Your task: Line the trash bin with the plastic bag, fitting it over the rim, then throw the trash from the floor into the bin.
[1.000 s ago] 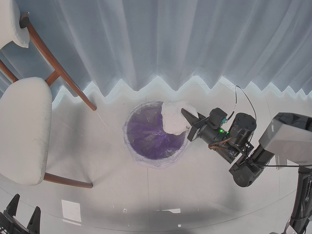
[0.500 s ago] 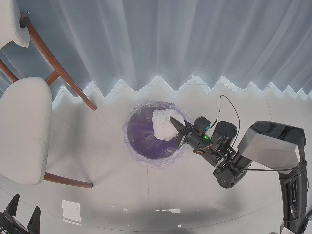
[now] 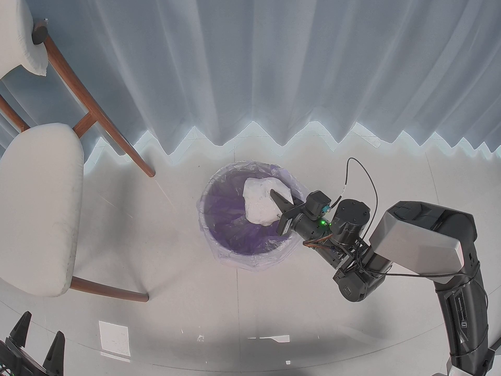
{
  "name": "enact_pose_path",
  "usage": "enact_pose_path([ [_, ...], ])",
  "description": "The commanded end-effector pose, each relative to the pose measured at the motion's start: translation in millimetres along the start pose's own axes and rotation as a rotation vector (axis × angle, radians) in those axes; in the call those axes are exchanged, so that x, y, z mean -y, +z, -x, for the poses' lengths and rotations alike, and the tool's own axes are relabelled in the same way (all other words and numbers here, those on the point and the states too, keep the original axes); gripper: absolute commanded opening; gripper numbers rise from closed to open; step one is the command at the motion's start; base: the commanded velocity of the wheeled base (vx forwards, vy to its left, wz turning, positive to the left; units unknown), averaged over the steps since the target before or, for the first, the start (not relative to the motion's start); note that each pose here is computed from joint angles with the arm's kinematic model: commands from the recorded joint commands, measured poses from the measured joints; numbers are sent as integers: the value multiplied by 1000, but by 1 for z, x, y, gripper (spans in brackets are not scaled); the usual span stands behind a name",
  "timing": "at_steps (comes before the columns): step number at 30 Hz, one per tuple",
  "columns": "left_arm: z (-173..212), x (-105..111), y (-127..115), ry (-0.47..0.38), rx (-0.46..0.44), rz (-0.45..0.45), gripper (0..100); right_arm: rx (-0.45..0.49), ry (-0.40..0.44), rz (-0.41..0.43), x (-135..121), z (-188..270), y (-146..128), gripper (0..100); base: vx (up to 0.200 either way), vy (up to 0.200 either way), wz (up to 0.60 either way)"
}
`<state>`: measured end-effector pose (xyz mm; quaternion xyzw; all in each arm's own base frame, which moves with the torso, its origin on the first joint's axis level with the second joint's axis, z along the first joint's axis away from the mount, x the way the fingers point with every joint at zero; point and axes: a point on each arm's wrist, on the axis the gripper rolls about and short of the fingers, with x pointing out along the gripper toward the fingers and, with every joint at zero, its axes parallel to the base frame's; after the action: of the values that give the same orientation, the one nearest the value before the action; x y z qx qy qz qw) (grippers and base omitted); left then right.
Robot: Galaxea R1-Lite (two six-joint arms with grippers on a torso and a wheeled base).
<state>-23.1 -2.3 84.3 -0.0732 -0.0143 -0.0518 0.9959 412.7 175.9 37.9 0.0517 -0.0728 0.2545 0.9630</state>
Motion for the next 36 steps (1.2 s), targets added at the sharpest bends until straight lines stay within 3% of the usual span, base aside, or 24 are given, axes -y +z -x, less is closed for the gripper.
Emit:
enact_pose_path([
  [1, 0, -1, -5, -1, -1, 0, 100, 12, 4, -1, 0, -1, -2, 0, 0, 0, 0],
  [4, 0, -1, -5, -1, -1, 0, 100, 13, -1, -1, 0, -1, -2, 0, 0, 0, 0],
  [5, 0, -1, -5, -1, -3, 1, 100, 13, -6, -1, 0, -1, -2, 100, 0, 0, 0],
  [14, 0, -1, -5, -1, -1, 0, 100, 35, -8, -19, -1, -2, 7, 100, 0, 0, 0],
  [26, 0, -1, -5, -3, -3, -1, 100, 51, -45, -20, -7, 18, 46, 100, 0, 0, 0],
  [36, 0, -1, -5, -1, -3, -4, 100, 49, -139, -45, -15, 71, 98, 100, 0, 0, 0],
])
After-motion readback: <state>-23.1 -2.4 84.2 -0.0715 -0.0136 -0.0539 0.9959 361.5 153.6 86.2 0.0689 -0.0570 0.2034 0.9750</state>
